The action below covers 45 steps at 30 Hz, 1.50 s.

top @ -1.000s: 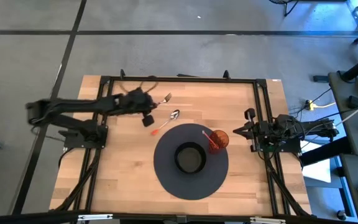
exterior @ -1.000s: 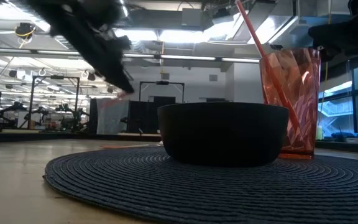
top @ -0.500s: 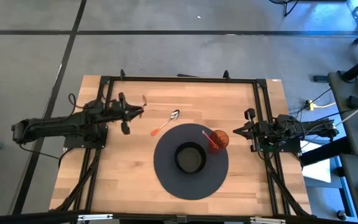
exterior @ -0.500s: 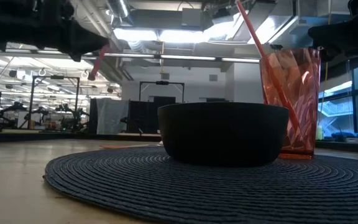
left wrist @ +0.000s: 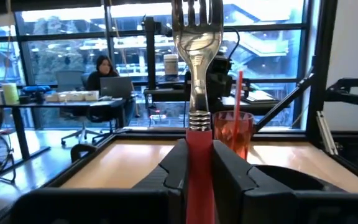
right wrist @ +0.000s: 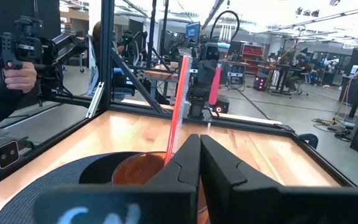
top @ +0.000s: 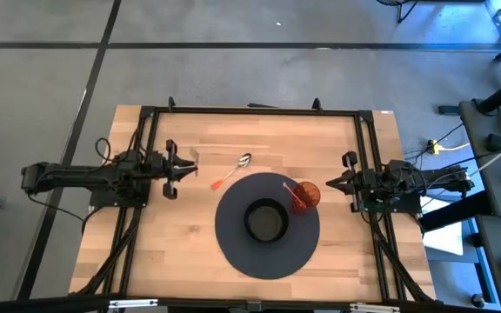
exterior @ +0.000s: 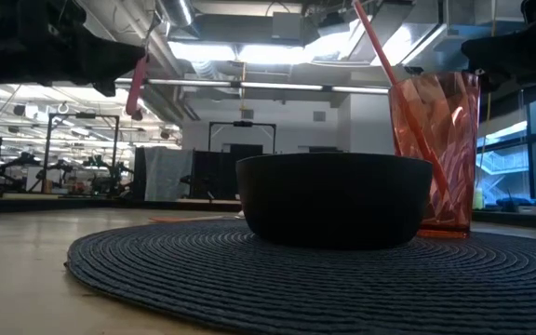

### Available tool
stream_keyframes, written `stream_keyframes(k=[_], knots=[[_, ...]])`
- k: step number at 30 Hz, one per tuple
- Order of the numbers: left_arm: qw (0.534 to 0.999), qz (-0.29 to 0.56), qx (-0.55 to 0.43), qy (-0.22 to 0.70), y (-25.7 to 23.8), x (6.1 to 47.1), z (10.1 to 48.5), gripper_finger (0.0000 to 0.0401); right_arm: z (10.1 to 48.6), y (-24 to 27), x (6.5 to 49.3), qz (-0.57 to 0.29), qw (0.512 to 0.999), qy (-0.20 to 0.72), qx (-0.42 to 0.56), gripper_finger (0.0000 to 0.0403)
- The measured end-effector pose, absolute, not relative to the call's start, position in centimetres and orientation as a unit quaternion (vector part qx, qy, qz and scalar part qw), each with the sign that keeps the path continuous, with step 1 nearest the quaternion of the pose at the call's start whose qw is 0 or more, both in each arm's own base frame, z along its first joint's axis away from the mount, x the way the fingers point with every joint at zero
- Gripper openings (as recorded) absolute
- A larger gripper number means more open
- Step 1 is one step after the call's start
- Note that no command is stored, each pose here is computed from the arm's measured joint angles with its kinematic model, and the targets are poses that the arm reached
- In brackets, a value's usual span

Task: Pick & Place Utensil
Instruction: Put the fork into the bowl

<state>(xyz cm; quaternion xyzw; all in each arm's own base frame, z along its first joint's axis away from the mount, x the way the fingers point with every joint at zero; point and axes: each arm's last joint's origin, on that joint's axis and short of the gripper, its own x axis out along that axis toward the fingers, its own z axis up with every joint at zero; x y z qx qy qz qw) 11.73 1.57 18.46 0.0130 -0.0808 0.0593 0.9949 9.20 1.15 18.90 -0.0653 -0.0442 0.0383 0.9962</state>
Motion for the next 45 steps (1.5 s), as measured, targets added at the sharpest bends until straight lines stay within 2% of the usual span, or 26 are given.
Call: stream_keyframes(k=[34, 45], knots=[[0.995, 0.066, 0.035, -0.060, 1.44, 11.79, 18.07, 0.0037, 18.83, 1.15, 9.21, 0.038, 0.995, -0.041, -0.079, 0.0012], [0.996, 0.066, 0.028, -0.051, 1.45, 11.81, 17.88, 0.0037, 18.83, 0.99, 9.22, 0.012, 0.997, -0.039, -0.068, 0.0012]])
